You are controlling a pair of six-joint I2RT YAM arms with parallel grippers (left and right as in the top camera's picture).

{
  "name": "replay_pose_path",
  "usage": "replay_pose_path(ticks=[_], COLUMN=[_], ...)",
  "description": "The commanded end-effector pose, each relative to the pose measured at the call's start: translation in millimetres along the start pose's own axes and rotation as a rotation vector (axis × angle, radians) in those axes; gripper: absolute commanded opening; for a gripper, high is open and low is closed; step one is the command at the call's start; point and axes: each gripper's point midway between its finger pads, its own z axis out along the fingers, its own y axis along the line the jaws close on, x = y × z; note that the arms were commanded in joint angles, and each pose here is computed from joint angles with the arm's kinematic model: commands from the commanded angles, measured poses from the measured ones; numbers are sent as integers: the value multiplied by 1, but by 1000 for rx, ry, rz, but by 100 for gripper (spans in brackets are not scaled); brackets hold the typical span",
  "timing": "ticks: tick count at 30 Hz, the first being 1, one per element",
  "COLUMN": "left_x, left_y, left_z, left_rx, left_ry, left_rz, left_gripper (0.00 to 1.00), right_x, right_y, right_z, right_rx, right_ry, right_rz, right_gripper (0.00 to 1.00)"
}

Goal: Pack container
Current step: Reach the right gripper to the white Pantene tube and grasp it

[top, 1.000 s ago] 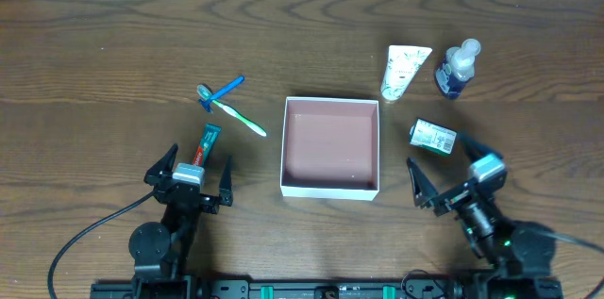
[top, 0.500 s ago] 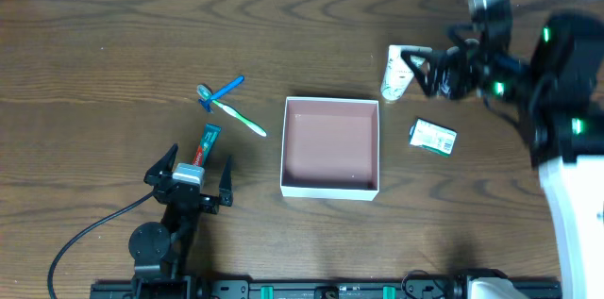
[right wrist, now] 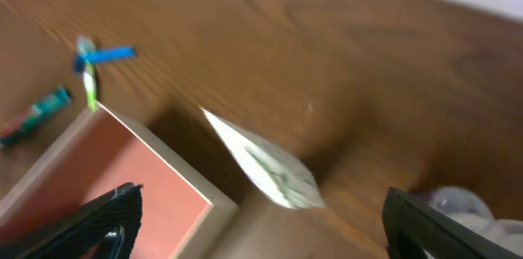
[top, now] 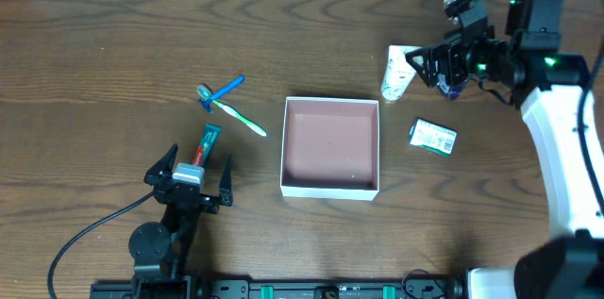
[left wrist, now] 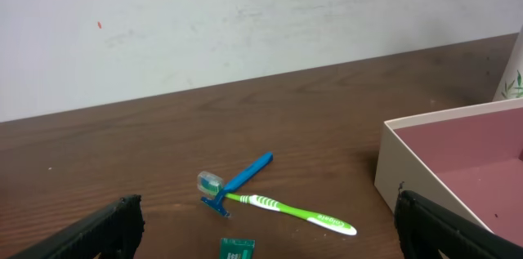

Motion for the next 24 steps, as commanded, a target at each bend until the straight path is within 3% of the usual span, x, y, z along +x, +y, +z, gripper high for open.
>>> replay_pose_path(ticks=[1,11,24], left_x=[16,16,16], left_y=[-2,-2,-2], left_z=[1,1,1], left_rx=[10,9,9], left_ry=[44,44,44], left_rz=[2,2,2], left_gripper=[98,98,98], right_x=[5,16,-7], right_y=[-12,-15,6], right_z=[8,31,52], right_rx=[25,-8,-33], right_ry=[30,73,7], right_rz=[-35,-57,-170], right_gripper=[90,76,58])
